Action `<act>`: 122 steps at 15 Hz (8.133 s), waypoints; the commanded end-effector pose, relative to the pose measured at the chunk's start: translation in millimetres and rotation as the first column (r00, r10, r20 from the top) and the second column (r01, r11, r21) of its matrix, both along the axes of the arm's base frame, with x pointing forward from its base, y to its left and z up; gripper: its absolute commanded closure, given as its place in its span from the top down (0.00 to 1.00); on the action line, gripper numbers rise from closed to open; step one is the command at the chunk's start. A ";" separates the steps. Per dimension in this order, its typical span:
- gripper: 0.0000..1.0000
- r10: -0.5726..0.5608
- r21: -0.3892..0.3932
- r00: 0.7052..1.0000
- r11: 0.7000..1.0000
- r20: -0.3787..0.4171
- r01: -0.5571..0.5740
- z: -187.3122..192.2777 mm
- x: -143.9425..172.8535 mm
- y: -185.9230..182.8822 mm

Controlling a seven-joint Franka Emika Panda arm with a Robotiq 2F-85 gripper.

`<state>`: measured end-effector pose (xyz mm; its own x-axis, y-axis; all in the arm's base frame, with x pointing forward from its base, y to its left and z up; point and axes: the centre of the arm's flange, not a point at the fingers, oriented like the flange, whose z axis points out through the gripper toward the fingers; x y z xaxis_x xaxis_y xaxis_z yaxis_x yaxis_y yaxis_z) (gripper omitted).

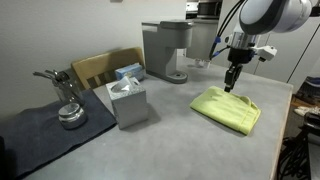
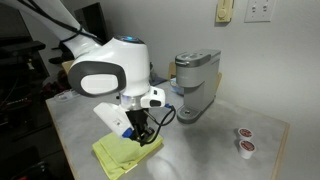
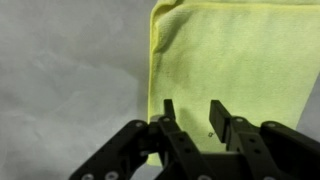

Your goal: Unfold the cloth

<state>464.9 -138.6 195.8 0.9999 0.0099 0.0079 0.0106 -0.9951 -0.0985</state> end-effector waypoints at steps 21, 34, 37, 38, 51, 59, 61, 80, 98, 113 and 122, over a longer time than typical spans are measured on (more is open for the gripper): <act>1.00 -0.028 0.017 0.998 0.999 -0.054 0.029 -31.6 1.6 -19.1; 0.56 -0.027 0.025 0.997 0.999 -0.072 0.029 -43.1 3.8 -21.3; 0.34 -0.026 0.024 0.997 0.999 -0.071 0.027 -42.8 3.4 -21.1; 0.27 -0.025 0.024 0.997 0.999 -0.071 0.027 -42.7 3.2 -20.9; 0.00 -0.019 0.001 0.999 1.000 -0.031 0.019 -12.6 -9.2 -14.2; 0.00 -0.005 -0.004 1.000 1.000 -0.009 0.005 13.0 -16.5 -5.1; 0.00 0.000 -0.004 1.000 1.000 -0.007 0.000 15.3 -17.8 -2.4; 0.00 0.112 0.001 0.993 0.994 0.023 -0.112 45.9 -16.0 42.2; 0.00 0.155 -0.004 0.988 0.988 0.019 -0.155 41.3 -5.9 94.1; 0.00 0.110 0.017 0.994 0.994 0.009 -0.110 35.2 0.7 153.3; 0.00 0.082 0.030 0.997 0.996 -0.006 -0.082 28.8 7.1 219.8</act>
<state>465.7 66.7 230.5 0.9944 0.1055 -0.0012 0.1046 -0.9868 -0.1237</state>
